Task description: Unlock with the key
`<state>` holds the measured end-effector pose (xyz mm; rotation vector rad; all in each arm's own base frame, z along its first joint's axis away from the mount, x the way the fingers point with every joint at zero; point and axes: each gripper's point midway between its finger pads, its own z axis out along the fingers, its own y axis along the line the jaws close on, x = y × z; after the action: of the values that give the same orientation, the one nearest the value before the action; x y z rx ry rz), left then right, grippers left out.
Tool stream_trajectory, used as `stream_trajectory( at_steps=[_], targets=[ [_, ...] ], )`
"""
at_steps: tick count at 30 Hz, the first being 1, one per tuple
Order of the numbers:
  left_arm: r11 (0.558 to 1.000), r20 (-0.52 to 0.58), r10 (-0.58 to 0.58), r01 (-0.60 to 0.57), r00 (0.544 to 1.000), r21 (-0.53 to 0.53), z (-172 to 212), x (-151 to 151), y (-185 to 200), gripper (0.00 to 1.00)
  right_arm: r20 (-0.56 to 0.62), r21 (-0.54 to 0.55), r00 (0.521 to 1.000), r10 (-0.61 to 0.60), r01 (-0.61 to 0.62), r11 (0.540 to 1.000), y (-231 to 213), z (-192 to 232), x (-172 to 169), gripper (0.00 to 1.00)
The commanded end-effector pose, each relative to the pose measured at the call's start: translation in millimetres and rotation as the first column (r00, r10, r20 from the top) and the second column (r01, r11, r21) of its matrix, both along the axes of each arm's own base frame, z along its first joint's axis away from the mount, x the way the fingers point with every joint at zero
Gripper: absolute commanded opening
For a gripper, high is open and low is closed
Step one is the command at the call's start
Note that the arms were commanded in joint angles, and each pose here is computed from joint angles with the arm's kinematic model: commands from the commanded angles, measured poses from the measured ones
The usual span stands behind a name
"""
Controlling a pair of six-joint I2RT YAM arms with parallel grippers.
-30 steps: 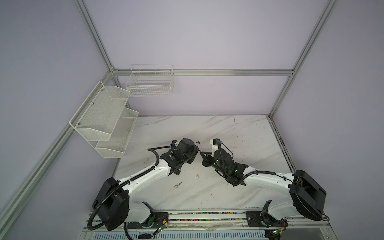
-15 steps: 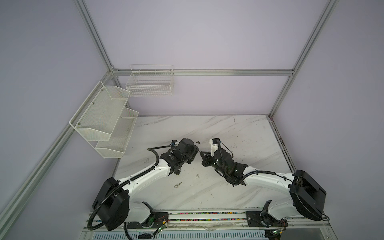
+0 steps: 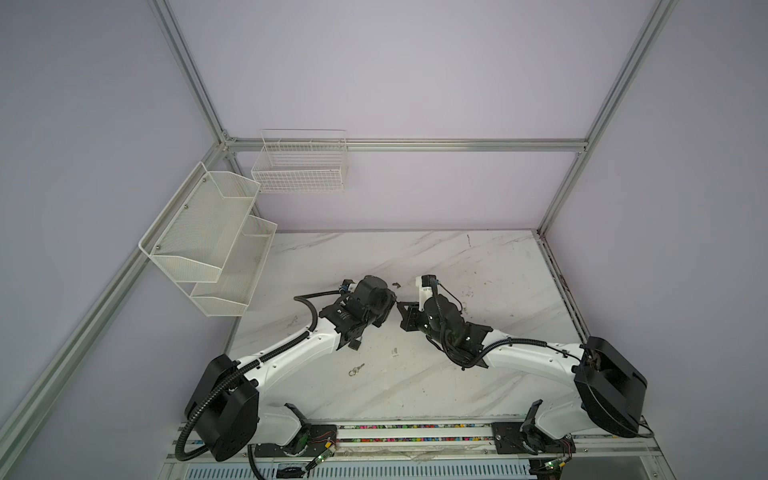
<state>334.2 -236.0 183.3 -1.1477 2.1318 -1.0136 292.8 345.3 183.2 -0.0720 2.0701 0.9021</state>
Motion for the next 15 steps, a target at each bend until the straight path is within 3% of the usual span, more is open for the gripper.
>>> stream_trajectory(
  at_steps=[1, 15],
  targets=[
    [0.999, 0.055, -0.023, 0.024, 0.998, -0.025, 24.5, 5.8, -6.9, 0.0, 0.015, -0.009, 0.999, -0.038, 0.038, 0.999, -2.0, 6.8, 7.5, 0.0],
    [0.999, 0.044, -0.044, 0.045, 0.998, -0.023, 23.8, 3.0, -10.2, 0.0, 0.078, -0.173, 0.993, -0.088, 0.101, 0.98, -13.2, 10.6, 21.9, 0.0]
  ],
)
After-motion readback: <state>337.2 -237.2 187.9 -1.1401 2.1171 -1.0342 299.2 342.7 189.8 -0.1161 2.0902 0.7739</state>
